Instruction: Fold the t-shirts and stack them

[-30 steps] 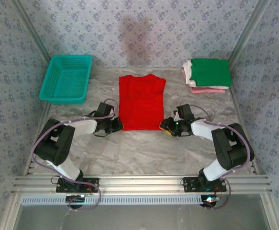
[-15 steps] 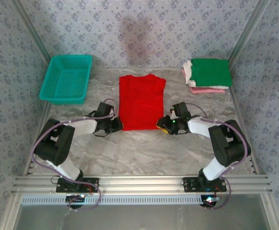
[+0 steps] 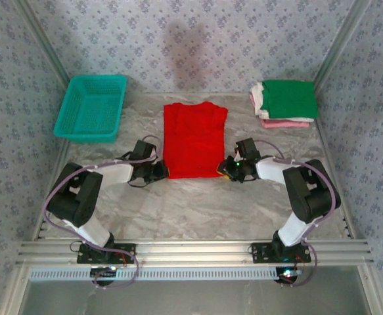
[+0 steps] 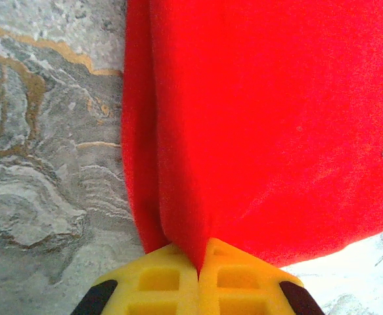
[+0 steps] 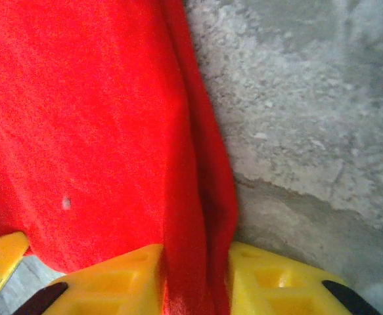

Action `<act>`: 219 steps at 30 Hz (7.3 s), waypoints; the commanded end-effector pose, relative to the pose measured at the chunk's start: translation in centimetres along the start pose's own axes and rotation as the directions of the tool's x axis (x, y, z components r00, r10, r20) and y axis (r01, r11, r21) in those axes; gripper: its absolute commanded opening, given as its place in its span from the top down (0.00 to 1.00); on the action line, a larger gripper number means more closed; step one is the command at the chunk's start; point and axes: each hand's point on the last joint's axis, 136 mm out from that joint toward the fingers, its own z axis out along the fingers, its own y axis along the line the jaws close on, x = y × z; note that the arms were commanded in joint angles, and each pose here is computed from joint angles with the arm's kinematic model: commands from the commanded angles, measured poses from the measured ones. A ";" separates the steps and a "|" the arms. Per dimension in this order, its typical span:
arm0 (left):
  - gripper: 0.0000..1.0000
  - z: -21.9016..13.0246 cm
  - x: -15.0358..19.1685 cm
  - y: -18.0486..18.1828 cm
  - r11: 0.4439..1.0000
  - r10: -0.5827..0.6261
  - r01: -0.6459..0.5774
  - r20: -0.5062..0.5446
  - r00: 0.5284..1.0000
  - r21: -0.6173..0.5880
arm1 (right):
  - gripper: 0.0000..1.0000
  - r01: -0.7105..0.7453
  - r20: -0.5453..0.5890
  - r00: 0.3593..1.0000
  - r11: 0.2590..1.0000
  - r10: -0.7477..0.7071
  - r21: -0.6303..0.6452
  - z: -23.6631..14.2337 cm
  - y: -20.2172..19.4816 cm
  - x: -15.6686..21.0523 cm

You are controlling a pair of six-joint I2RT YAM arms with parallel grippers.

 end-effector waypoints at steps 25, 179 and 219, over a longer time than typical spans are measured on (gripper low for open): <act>1.00 -4.7 7.7 -0.5 0.996 0.088 -0.088 0.012 0.996 -0.036 | 1.00 0.109 -0.018 0.994 0.994 -0.109 0.028 -4.0 0.1 8.3; 0.61 4.8 -11.4 -2.0 0.982 0.186 -0.176 0.191 0.964 -0.069 | 0.41 0.212 0.032 0.977 0.972 -0.210 -0.099 3.7 8.0 -9.7; 0.42 -11.5 -12.1 -7.0 0.940 0.340 -0.293 0.561 0.755 -0.176 | 1.00 0.514 0.065 0.803 0.743 -0.593 0.429 -4.9 8.1 -24.3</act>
